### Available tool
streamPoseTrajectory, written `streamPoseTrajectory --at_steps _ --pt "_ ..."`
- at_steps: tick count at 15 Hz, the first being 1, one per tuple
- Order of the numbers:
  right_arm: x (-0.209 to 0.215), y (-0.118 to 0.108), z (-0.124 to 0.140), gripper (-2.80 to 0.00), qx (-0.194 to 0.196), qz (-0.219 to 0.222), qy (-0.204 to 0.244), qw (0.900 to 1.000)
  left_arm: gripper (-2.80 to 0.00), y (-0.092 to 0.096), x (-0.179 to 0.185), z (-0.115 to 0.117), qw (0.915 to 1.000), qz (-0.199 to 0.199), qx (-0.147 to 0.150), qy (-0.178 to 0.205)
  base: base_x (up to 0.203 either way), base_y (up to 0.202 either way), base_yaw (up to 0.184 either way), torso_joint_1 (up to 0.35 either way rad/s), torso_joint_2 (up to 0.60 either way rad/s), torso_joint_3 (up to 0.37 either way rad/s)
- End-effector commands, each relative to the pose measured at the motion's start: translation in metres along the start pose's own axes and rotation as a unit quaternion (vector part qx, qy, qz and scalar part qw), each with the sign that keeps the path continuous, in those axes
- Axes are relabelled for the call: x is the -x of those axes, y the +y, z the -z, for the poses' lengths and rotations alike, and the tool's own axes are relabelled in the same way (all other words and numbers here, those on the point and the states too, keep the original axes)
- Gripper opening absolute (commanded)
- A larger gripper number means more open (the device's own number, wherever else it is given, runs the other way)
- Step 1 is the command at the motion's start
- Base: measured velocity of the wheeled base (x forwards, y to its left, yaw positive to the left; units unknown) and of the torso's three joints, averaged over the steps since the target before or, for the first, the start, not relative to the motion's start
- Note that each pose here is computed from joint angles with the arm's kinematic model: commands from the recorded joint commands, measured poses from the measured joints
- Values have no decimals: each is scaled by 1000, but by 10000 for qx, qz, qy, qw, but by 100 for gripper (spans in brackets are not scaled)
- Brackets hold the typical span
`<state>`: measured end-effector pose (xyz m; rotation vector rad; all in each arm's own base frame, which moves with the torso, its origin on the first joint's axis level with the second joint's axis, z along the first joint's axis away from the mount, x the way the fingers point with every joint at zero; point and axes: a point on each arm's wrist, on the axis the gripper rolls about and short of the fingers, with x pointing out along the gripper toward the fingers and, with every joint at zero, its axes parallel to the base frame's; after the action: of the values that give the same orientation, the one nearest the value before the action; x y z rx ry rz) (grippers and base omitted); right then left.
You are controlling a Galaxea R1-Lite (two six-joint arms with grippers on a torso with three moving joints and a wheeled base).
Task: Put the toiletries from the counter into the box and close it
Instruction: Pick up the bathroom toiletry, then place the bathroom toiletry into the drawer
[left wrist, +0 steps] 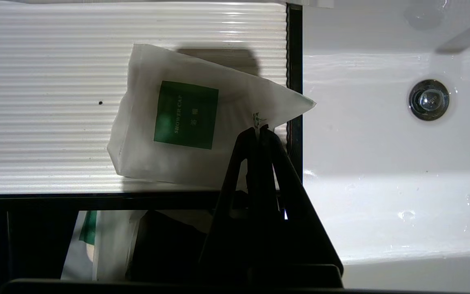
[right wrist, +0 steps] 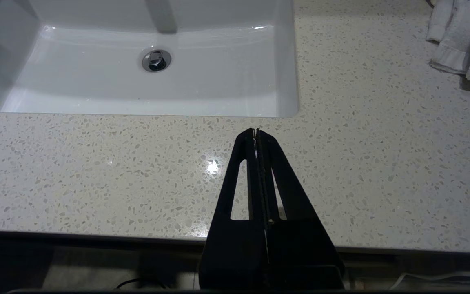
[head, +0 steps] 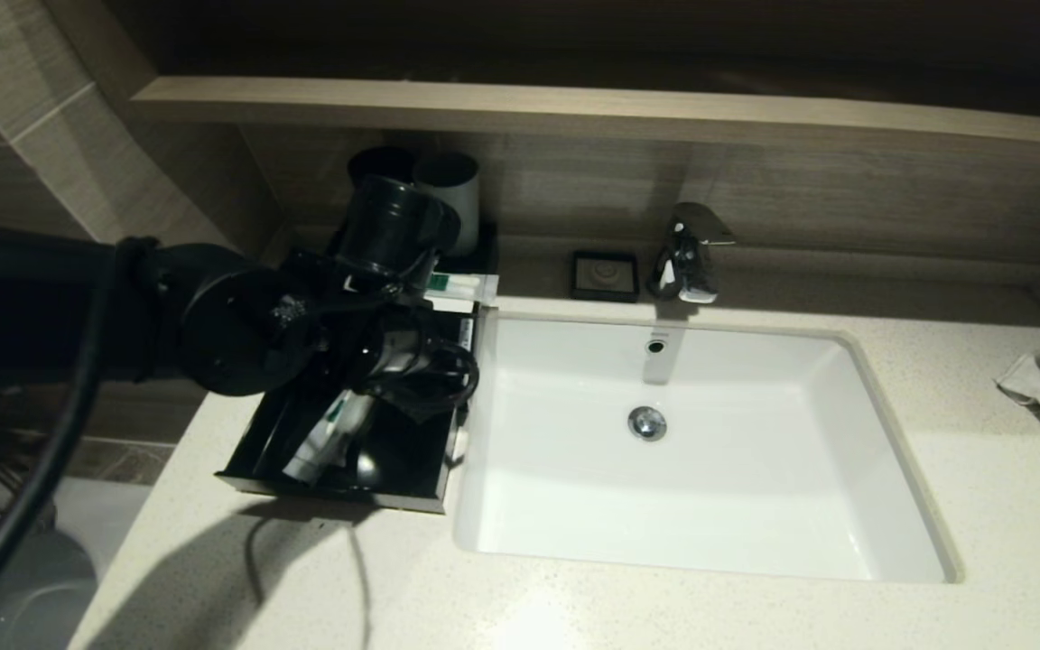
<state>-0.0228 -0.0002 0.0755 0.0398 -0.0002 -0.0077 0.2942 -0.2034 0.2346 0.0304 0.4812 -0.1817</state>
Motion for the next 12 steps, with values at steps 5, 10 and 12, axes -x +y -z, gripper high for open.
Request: streamPoseTrajectory --at_steps 5,10,12 --pt "0 0 0 -280 0 0 8 10000 -280 12 33 -9 9998 -146 23 -92 0 0 0 0 0 0" --pt "0 0 0 -280 0 0 8 10000 -280 21 54 15 9997 -139 -52 181 0 0 0 0 0 0" --pt "0 0 0 -280 0 0 8 10000 -280 18 57 31 9992 -85 -103 376 0 0 0 0 0 0"
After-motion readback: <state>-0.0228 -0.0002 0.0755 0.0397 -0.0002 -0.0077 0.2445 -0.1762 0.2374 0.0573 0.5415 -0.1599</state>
